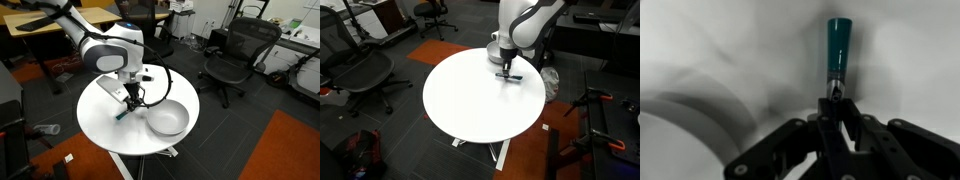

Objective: Move the marker to the left side of the table

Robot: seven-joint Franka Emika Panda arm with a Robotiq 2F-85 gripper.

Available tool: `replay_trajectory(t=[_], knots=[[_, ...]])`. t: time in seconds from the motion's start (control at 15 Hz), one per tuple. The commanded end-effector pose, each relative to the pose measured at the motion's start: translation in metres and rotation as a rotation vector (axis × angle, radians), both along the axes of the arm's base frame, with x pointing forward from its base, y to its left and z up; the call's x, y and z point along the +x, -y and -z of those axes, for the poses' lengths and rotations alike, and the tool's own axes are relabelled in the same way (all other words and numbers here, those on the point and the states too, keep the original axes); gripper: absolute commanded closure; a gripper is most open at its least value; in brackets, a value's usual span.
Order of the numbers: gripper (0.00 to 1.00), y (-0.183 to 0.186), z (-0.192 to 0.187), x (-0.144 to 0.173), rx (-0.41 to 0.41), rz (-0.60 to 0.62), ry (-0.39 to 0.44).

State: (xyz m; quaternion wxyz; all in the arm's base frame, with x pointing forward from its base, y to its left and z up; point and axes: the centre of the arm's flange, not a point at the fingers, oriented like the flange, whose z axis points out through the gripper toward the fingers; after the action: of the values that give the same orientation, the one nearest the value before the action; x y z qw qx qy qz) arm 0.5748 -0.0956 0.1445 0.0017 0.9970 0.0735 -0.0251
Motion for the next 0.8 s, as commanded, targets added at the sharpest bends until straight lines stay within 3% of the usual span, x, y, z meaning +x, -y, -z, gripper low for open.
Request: replay_trajectory(t=[0.0, 0.73], knots=[[0.95, -0.056, -0.026, 0.017, -0.029, -0.098, -0.028], [0.95, -0.188, -0.052, 0.068, -0.059, -0.523, -0.031]])
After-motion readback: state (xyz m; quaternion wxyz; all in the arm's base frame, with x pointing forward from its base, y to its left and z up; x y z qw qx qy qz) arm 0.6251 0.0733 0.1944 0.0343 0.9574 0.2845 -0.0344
